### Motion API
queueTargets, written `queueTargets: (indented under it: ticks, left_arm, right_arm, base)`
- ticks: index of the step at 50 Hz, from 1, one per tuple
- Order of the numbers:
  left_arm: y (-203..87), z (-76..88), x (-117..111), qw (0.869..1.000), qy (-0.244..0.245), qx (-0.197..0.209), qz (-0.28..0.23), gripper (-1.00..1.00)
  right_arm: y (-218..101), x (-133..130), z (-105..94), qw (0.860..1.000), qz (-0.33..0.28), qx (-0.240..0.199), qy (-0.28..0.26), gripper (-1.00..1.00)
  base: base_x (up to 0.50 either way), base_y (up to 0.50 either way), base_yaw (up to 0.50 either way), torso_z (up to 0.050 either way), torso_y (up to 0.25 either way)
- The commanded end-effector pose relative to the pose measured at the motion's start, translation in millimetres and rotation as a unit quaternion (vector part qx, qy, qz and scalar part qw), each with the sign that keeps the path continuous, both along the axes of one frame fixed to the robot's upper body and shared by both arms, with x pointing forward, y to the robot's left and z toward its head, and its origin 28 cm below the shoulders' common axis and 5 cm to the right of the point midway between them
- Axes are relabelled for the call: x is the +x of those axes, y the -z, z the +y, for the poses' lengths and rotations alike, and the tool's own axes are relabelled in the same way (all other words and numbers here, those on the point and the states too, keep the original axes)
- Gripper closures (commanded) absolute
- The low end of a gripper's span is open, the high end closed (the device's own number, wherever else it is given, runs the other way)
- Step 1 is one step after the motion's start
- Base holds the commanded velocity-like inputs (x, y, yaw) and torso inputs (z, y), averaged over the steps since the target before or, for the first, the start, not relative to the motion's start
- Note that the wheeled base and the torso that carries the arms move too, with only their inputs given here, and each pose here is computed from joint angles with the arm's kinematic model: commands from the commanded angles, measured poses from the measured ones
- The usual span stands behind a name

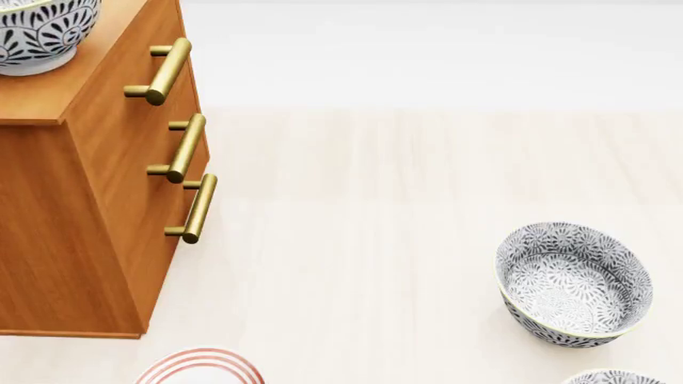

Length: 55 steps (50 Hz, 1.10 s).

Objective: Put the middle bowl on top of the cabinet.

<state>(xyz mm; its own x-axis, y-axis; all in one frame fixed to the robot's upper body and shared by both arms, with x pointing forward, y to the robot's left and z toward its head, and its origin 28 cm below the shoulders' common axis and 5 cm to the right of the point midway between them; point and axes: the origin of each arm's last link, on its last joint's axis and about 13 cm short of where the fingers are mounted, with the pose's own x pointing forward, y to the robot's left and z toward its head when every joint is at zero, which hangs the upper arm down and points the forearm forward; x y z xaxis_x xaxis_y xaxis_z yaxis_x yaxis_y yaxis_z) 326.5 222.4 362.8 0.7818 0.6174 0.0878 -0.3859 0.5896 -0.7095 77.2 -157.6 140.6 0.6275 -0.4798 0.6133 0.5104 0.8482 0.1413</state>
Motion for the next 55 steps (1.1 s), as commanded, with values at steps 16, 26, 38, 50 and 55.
queueTargets:
  ticks: [16,26,38,50,55]
  left_arm:
    - [54.3,-23.8,-43.8,0.966,0.05,0.231,-0.106,-1.0]
    - [73.0,-27.7,-45.7,0.949,0.061,0.277,-0.137,-1.0]
    - [100.9,-30.1,-48.0,0.935,0.055,0.311,-0.162,-1.0]
    - [148.7,-31.0,-56.0,0.926,0.051,0.333,-0.169,-1.0]
    - [165.6,-31.1,-59.7,0.921,0.047,0.345,-0.176,-1.0]
  right_arm:
    - [-1.7,-3.1,1.0,1.0,0.0,-0.003,-0.001,-1.0]
    - [-1.8,-4.1,0.2,1.0,0.0,-0.004,-0.002,-1.0]
    - [-1.8,-5.0,-0.6,1.0,0.0,-0.006,-0.003,-1.0]
    - [-1.5,-6.2,-2.1,1.0,-0.001,-0.008,-0.003,-1.0]
    - [-2.0,-6.1,-2.2,1.0,-0.001,-0.009,-0.003,-1.0]
  base:
    - [0.0,0.0,0.0,0.0,0.0]
    - [0.0,0.0,0.0,0.0,0.0]
    - [0.0,0.0,0.0,0.0,0.0]
    - [0.0,0.0,0.0,0.0,0.0]
    - [0.0,0.0,0.0,0.0,0.0]
